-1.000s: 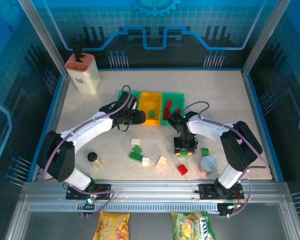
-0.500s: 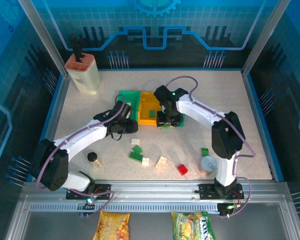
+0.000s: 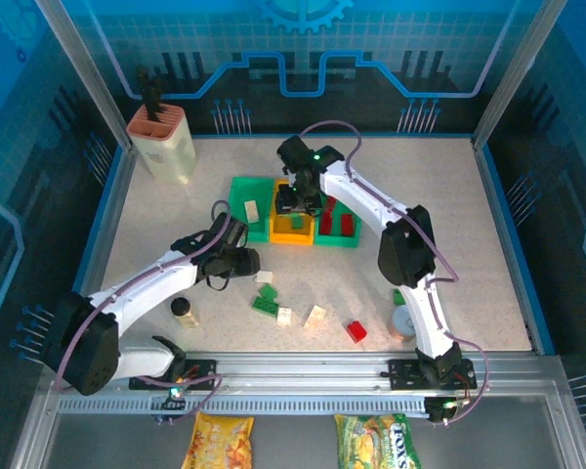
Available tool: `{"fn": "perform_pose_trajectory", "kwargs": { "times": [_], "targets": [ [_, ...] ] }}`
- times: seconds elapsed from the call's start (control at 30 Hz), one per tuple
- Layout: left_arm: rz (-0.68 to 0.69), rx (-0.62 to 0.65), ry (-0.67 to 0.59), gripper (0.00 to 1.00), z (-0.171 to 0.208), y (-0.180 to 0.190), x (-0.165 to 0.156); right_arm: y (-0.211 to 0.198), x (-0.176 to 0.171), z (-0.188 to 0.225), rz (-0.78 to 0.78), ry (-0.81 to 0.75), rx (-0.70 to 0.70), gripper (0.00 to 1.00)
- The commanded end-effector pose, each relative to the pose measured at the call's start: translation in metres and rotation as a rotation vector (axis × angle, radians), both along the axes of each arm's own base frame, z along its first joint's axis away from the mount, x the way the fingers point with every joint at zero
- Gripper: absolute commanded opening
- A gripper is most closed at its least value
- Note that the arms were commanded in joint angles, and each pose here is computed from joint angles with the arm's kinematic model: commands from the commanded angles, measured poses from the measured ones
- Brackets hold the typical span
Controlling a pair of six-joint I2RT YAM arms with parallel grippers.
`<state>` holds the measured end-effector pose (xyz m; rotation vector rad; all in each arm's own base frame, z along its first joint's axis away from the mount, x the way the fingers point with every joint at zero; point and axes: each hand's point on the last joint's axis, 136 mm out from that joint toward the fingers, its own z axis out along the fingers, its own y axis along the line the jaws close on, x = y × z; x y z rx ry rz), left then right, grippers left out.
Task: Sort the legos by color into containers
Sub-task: Place the lego in the container.
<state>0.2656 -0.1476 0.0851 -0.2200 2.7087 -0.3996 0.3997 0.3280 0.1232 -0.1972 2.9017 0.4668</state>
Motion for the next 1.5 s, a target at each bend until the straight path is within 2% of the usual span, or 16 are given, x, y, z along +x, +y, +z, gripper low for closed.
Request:
{"fn": "perform_pose_trajectory", "kwargs": {
  "times": [0.0,0.17,0.3,0.63,0.87,1.23,1.47],
  "targets": [
    [0.038,0.016,0.018,0.45,-0.003,0.010,-0.008,0.007,-0.007,-0.012,0.000,0.062,0.001,0.41],
    [0.040,0.013,0.021,0.45,-0.002,0.010,-0.010,0.011,-0.004,-0.021,-0.012,0.077,0.010,0.41],
    [0.042,0.020,0.020,0.45,-0.002,0.011,-0.010,0.011,-0.005,-0.044,-0.014,0.112,-0.015,0.42],
    [0.038,0.014,0.030,0.46,-0.002,0.009,-0.010,0.010,-0.005,-0.044,-0.018,0.107,-0.013,0.54],
    [0.009,0.040,0.047,0.47,-0.002,0.004,-0.015,0.009,-0.005,-0.036,-0.019,0.095,-0.005,0.57],
    [-0.071,0.109,0.105,0.49,-0.011,-0.018,-0.028,0.006,-0.008,0.017,-0.010,0.008,0.050,0.58],
    [-0.123,0.164,0.141,0.52,-0.016,-0.030,-0.033,-0.003,-0.012,0.037,-0.003,-0.033,0.057,0.58]
  ]
}}
